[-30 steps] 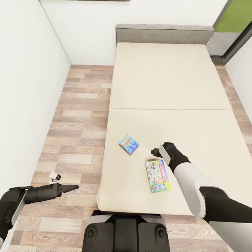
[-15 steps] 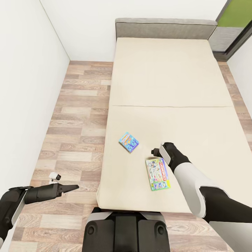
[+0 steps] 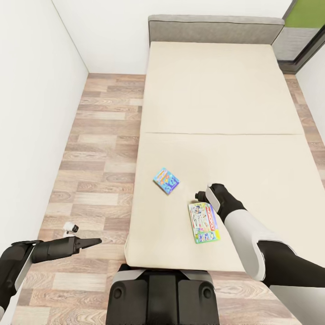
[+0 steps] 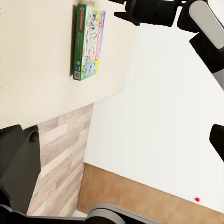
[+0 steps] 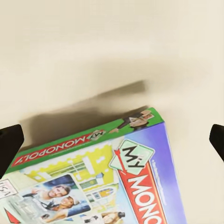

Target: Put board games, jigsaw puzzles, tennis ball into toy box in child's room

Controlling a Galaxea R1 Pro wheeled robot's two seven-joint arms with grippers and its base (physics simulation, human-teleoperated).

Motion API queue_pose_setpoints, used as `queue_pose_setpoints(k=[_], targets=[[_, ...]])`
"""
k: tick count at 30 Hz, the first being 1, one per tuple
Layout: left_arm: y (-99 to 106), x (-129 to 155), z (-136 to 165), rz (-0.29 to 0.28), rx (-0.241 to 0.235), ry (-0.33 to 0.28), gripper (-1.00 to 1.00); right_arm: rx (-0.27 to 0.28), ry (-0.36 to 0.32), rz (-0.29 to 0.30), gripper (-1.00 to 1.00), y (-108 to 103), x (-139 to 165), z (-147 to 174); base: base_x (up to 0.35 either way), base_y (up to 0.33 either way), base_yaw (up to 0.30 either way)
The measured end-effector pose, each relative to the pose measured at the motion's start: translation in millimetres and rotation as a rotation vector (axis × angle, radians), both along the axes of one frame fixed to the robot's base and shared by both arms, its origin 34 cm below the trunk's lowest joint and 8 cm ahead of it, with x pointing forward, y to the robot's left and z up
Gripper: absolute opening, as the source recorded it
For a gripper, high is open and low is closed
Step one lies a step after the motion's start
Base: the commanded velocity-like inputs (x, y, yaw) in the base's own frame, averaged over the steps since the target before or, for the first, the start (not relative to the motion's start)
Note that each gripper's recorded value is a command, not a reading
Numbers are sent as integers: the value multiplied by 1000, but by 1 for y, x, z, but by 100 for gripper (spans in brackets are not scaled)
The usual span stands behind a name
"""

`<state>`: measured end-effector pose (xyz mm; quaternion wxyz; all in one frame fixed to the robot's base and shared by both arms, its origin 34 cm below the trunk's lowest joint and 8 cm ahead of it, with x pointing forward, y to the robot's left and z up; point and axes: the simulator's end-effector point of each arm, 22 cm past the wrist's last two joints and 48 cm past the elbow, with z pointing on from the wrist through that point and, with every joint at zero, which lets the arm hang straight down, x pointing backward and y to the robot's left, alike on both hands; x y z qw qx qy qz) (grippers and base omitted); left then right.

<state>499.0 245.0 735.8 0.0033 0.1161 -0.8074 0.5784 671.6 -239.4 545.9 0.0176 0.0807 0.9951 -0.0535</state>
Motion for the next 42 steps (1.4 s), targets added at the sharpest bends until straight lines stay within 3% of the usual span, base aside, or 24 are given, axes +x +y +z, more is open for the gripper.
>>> queue_pose_setpoints(k=[21,42], targets=[[0,-10,-13,0,0,35,100,-1,17,1,100,-3,4,-11,0,0,0],[0,-20,-26,-1,1,70,100,4,70,5,100,-2,-12,-29,0,0,0]])
